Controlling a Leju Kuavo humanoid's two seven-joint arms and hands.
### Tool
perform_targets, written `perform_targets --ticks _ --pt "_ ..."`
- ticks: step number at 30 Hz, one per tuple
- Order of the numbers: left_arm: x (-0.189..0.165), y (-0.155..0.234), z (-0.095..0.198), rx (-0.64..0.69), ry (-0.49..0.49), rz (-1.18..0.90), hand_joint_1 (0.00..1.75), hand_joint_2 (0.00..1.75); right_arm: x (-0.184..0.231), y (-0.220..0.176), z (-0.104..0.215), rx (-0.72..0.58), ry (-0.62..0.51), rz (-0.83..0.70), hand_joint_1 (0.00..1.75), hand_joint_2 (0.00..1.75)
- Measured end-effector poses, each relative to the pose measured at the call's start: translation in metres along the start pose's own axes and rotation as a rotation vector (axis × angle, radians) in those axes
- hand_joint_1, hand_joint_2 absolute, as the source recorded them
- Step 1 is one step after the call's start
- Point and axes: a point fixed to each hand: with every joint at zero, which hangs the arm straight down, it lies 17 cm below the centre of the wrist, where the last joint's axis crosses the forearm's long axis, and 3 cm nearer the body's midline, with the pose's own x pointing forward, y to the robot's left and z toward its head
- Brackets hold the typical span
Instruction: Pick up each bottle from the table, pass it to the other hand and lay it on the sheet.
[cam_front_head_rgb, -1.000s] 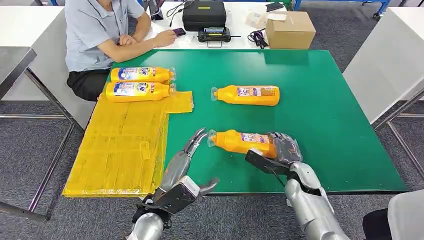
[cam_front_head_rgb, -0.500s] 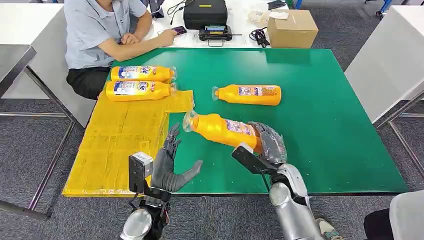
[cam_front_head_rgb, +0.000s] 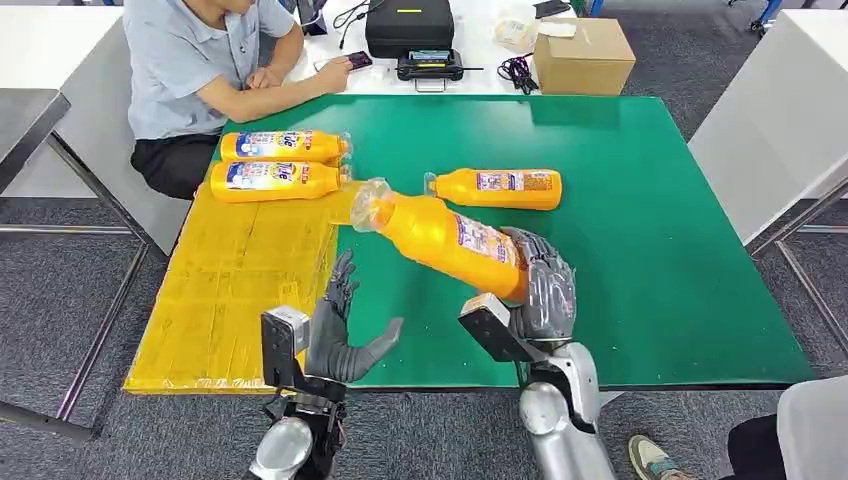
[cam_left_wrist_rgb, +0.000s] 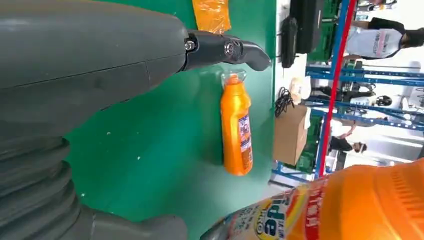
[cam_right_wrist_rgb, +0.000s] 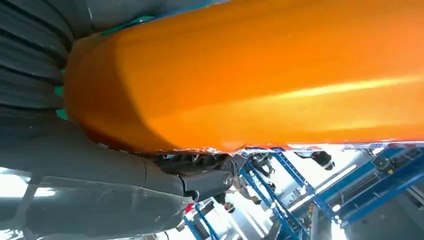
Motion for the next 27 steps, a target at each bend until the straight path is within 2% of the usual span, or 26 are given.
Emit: perform_targets --ticks 4,8,15,22,27 --pt "-0.001 -0.007 0.002 0.002 -0.01 0.087 0.0 1.75 -0.003 -0.002 0.003 -0.053 0.012 -0.097 1.75 1.75" --pt "-0.011 -0.036 0.01 -0.09 0.079 0.214 0.0 1.75 -0.005 0.022 0.01 0.001 0.011 -0.152 1.75 1.75" --pt "-0.006 -0.065 0.018 -0.19 0.14 0.357 0.0 1.75 0.002 0.071 0.026 0.123 -0.02 -0.175 1.75 1.75" --pt "0.0 -0.07 0.017 -0.209 0.137 0.379 0.0 1.75 -0.001 0.09 0.032 0.171 -0.017 -0.174 1.75 1.75" --pt "0.008 -0.062 0.011 -0.165 0.083 0.354 0.0 1.75 0.004 0.099 0.035 0.193 -0.021 -0.191 1.75 1.75"
